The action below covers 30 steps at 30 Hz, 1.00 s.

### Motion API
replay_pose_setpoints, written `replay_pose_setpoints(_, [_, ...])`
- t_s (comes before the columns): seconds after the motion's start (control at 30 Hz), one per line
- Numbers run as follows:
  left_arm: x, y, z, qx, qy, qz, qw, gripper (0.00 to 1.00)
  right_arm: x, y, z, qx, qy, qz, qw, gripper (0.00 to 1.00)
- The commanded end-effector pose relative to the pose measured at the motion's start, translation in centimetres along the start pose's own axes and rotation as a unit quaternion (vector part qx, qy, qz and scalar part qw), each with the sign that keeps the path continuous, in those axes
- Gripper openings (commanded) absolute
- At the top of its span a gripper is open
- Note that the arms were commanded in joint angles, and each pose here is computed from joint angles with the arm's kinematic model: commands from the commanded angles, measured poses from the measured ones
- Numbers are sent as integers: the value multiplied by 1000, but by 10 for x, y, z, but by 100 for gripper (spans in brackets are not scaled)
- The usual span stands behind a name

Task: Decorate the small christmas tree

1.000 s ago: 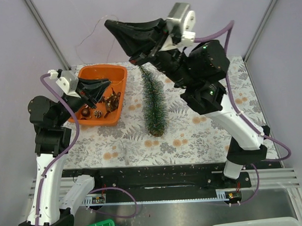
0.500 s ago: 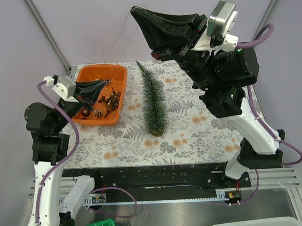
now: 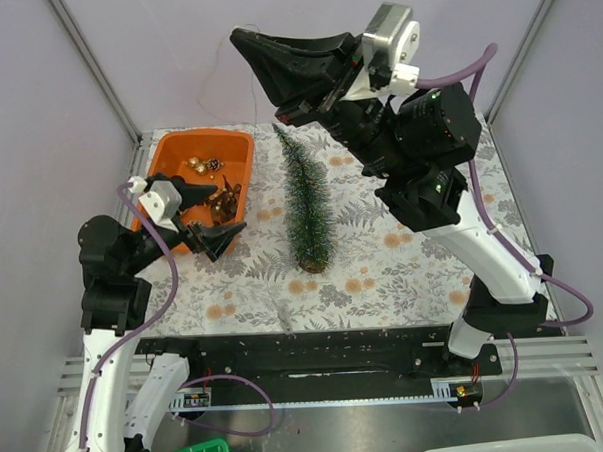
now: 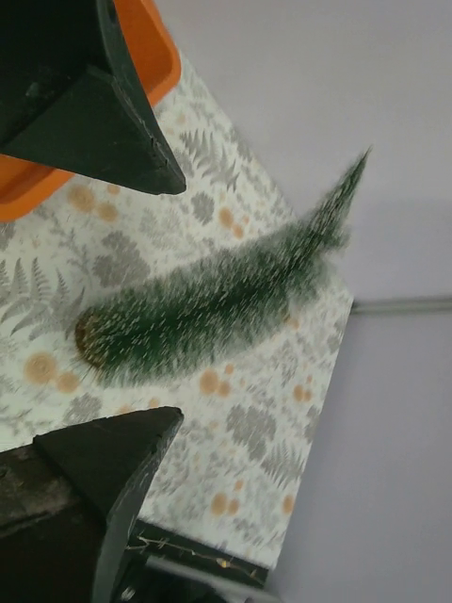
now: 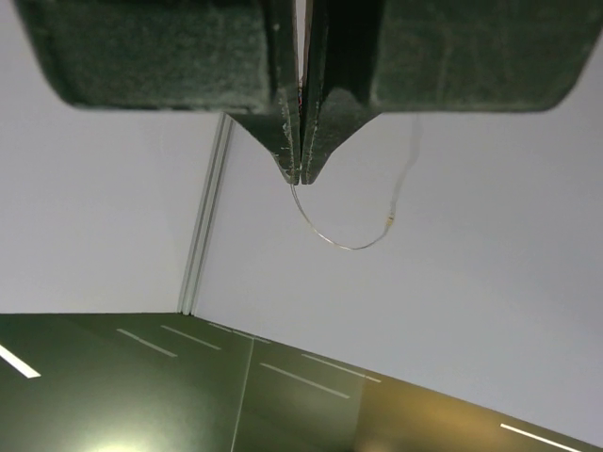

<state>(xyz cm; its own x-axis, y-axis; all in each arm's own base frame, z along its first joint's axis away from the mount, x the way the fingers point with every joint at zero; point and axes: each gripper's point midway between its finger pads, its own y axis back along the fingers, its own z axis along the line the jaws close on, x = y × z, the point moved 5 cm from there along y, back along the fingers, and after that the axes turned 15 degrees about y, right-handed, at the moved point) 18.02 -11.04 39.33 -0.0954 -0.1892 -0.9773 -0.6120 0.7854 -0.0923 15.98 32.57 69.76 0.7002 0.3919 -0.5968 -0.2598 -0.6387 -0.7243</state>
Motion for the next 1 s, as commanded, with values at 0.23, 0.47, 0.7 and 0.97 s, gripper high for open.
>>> replay_pose_setpoints(0.23, [69,29,-58,230,-7,77,970,99,-14,-4,-1,-10,-37,-22,999,0])
replay_pose_setpoints(0.47, [74,20,-67,263,4,83,961,99,-18,-8,2,-17,-60,-35,997,0])
replay_pose_setpoints(0.7, [62,-18,-57,220,46,27,974,99,-22,-11,4,-24,-75,-46,996,0])
replay_pose_setpoints(0.97, [74,-30,-60,230,64,51,970,96,-26,-9,7,-34,-83,-52,995,0])
